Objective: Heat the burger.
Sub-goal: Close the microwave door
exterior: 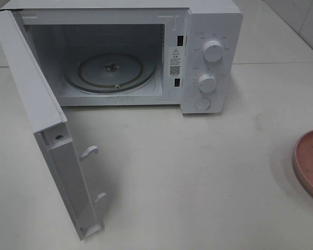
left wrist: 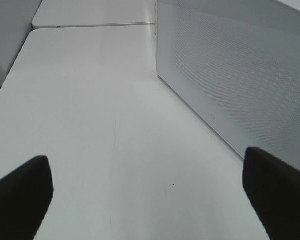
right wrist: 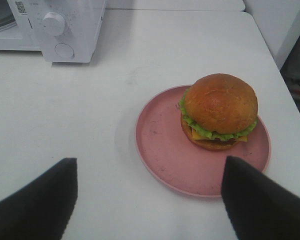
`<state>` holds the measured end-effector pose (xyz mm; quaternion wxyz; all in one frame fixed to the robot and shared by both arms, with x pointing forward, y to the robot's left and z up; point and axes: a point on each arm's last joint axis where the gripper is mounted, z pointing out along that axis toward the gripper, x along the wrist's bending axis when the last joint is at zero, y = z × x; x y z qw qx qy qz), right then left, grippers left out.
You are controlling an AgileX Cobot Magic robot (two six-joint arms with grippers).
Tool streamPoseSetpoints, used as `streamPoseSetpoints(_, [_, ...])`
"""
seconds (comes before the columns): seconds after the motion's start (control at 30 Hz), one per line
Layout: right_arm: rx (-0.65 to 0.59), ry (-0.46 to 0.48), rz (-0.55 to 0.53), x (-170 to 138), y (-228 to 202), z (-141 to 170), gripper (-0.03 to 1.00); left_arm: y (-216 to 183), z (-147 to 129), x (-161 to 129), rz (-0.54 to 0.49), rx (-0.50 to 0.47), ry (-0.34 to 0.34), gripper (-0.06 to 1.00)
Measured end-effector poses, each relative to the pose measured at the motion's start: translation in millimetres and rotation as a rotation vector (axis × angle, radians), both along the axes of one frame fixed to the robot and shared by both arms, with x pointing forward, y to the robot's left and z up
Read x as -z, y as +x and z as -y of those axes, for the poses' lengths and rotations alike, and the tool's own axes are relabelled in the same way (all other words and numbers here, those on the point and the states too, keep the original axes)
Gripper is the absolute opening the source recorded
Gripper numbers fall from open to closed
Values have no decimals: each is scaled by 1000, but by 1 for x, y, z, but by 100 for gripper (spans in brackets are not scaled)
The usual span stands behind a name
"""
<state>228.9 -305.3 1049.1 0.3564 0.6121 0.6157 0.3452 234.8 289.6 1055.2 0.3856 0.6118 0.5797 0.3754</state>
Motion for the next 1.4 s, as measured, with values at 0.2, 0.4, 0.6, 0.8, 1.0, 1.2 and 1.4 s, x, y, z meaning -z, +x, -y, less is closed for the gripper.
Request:
streamPoseSetpoints(0.2, [0,0,0,0,0,0,77,0,0,0,0,0,0,97])
streamPoseSetpoints(0.4, [0,0,0,0,0,0,76,0,0,0,0,0,0,97])
streamPoseSetpoints(0.6, [0,0,0,0,0,0,76,0,0,0,0,2,-3,97])
streamPoseSetpoints(0.8, [0,0,0,0,0,0,76,0,0,0,0,3,-4,97])
streamPoseSetpoints(1.0, [0,0,0,0,0,0,76,-1,0,-2,8,3,-4,97])
streamPoseSetpoints(1.2, [0,0,0,0,0,0,76,3,0,-14,40,-3,-3,93])
streamPoseSetpoints(1.4, [0,0,0,0,0,0,76,27,-4,-26,95,-24,-10,69])
